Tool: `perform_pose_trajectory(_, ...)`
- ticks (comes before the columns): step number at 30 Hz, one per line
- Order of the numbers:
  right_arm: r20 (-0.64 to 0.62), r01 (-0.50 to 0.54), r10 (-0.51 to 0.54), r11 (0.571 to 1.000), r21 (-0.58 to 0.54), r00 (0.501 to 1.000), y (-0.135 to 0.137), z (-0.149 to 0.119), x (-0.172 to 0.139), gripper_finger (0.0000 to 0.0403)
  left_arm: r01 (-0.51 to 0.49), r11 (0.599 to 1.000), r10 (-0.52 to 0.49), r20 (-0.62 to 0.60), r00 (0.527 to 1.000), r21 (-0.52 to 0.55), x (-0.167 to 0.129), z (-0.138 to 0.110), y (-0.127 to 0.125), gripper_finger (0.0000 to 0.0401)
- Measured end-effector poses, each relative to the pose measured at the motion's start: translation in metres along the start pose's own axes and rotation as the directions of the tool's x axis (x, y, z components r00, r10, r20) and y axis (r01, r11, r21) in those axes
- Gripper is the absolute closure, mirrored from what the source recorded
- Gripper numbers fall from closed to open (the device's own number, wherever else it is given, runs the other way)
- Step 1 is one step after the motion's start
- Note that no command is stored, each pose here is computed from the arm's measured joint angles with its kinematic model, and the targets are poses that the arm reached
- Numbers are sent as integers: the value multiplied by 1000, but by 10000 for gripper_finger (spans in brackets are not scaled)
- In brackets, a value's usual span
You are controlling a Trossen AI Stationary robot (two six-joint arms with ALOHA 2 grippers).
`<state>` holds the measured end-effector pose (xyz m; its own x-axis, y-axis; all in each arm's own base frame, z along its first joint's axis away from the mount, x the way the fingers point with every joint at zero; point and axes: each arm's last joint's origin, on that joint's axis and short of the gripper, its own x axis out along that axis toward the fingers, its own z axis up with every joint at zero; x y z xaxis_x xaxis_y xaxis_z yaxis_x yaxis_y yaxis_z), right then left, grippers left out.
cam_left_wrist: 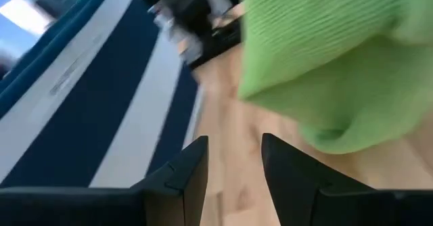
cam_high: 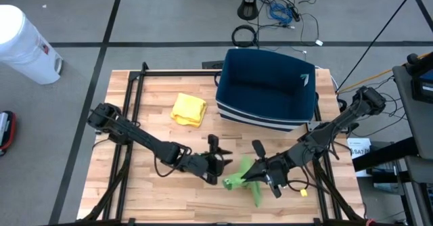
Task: Fold towel
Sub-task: Fold the green towel
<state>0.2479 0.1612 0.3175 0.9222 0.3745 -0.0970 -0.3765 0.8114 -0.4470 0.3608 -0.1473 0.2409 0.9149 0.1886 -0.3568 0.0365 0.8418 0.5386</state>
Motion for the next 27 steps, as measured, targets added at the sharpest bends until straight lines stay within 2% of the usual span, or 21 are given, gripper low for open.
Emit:
perform_pose_trajectory(3,8,3,-3,1000,0,1000,-1,2,-3,403,95,995,-97,53,994,44,-5,5,-9,256)
perform_pose_trajectory(6,29,13,-13,1000,2,999,-5,8,-9,403,130,989,-134,52,990,77,-9,5,-19,256)
perform_pose_trajectory(11,56,27,-27,1000,-6,998,-9,13,-16,403,100,993,-104,60,993,65,-8,6,-18,227)
perform_pose_trajectory(18,58,28,-28,1000,-5,998,-10,14,-17,403,34,999,-32,166,986,-9,-3,16,-4,141)
perform_pose_trajectory(22,55,31,-31,1000,-2,998,-10,14,-17,403,66,997,-51,264,963,-47,-3,23,1,108)
perform_pose_trajectory(27,40,57,-56,998,-12,998,-11,13,-17,403,117,991,-88,349,933,-62,-8,31,-2,98)
